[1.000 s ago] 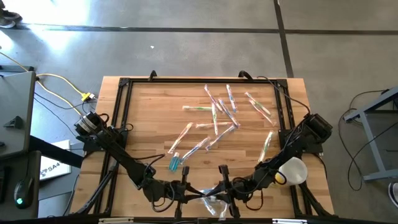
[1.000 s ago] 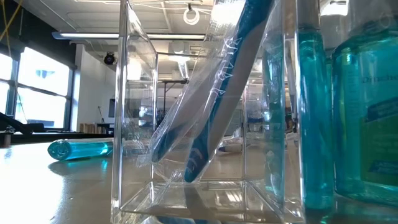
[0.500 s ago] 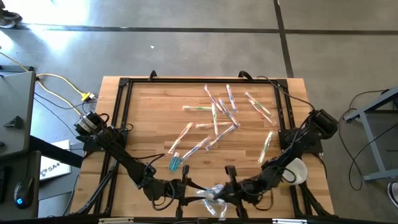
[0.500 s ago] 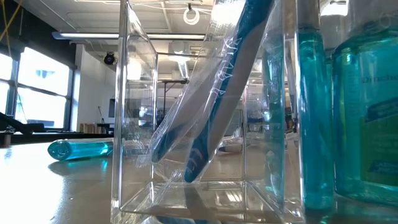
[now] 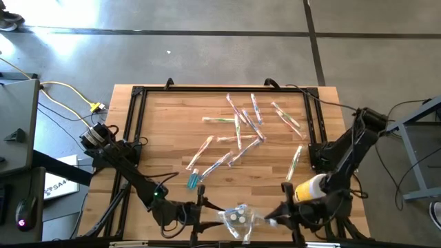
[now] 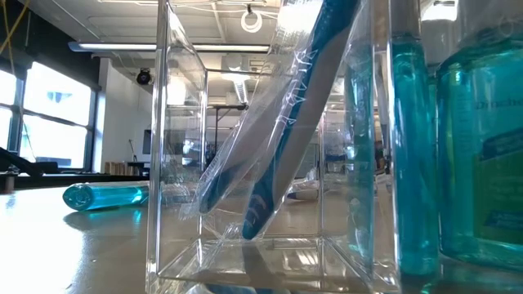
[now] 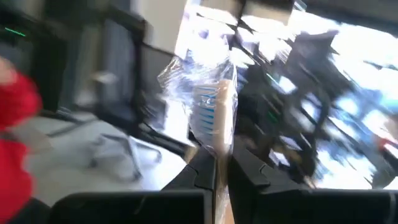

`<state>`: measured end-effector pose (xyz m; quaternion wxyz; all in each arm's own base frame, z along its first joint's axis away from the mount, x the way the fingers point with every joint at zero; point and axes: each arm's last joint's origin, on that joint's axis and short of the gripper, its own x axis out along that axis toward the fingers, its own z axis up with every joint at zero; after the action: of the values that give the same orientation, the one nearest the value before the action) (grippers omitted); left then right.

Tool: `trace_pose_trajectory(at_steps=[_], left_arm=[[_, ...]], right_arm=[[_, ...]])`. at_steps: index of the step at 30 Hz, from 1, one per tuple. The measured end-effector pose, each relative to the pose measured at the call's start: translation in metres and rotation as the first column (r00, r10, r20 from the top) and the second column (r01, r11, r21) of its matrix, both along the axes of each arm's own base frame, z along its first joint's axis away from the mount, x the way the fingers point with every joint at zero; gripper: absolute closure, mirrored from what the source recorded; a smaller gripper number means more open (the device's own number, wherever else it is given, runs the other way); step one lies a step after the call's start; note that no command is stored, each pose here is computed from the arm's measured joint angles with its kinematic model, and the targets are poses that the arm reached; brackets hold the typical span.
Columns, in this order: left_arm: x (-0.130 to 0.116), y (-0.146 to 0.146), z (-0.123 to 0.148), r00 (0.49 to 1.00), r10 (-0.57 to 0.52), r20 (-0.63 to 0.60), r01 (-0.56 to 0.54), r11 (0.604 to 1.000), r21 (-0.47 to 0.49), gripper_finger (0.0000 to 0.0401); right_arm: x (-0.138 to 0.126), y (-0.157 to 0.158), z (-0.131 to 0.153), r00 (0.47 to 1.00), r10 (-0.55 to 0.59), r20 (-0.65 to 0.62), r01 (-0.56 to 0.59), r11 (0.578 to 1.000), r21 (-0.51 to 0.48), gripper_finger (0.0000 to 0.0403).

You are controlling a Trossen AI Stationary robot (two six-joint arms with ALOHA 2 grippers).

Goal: Pick & Place toothbrushing station
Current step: Put the blue toothbrush into the transparent organizer

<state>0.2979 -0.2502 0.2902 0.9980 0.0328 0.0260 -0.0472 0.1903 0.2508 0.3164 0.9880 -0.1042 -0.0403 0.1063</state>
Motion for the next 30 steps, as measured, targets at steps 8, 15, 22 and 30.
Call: trace_pose_trajectory(at_steps=[8, 15, 22, 30], left_arm=[[-0.010, 0.006, 0.004, 0.986, 0.163, -0.042, -0.165, 0.986, -0.031, 0.0224], [-0.016, 0.012, -0.003, 0.967, 0.217, -0.132, -0.215, 0.976, 0.034, 0.0224], [-0.019, 0.016, -0.012, 0.948, 0.233, -0.218, -0.236, 0.972, 0.011, 0.0224], [-0.019, 0.016, -0.011, 0.949, 0.231, -0.216, -0.239, 0.971, -0.009, 0.0224]], right_arm=[[0.022, 0.003, -0.035, 0.981, -0.104, -0.164, 0.128, 0.981, 0.143, 0.0393], [0.038, 0.008, -0.071, 0.951, -0.195, -0.242, 0.247, 0.946, 0.208, 0.0393], [0.023, 0.005, -0.101, 0.921, -0.249, -0.299, 0.340, 0.889, 0.306, 0.0392], [0.013, -0.007, -0.128, 0.897, -0.267, -0.351, 0.397, 0.837, 0.378, 0.0392]])
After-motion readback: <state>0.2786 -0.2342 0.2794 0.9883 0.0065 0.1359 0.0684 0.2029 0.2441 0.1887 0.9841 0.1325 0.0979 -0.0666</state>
